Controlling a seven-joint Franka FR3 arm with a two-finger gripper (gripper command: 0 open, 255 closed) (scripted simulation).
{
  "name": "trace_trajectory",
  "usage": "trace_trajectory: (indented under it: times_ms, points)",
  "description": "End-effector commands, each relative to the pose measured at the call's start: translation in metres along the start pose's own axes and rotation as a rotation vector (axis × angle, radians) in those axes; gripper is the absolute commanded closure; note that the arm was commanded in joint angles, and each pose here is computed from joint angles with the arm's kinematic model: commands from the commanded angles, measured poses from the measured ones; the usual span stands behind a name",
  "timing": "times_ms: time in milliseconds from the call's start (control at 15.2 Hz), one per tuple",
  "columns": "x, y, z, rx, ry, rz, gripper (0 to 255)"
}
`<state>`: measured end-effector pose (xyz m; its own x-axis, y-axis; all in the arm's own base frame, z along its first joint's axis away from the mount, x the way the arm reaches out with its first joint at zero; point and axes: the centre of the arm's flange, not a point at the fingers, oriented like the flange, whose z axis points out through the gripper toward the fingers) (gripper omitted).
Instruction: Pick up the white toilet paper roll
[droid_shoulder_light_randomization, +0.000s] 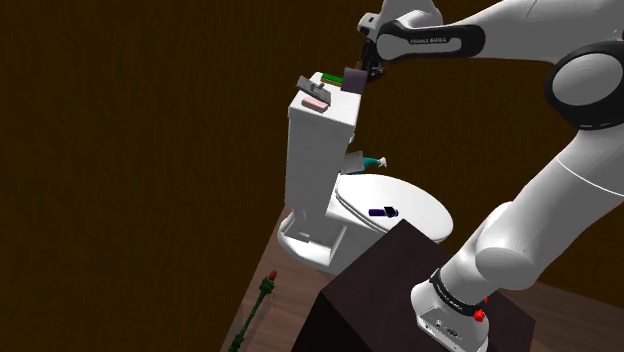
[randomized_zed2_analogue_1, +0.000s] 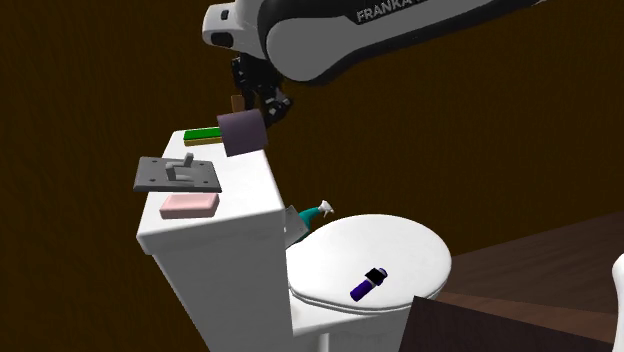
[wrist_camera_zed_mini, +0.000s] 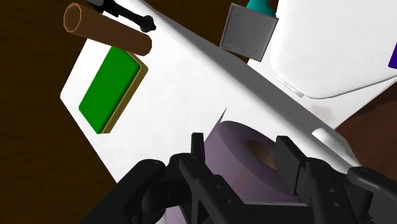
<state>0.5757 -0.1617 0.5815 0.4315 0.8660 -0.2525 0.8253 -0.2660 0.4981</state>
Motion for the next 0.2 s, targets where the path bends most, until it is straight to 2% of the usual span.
trace_trajectory:
  times_ms: [0,132]
  points:
    - [-0.0017,0.0047,-0.0087,0.0,0.0,0.0,255]
    - [-0.0019,0.005,-0.0093,0.0,0.0,0.0,255]
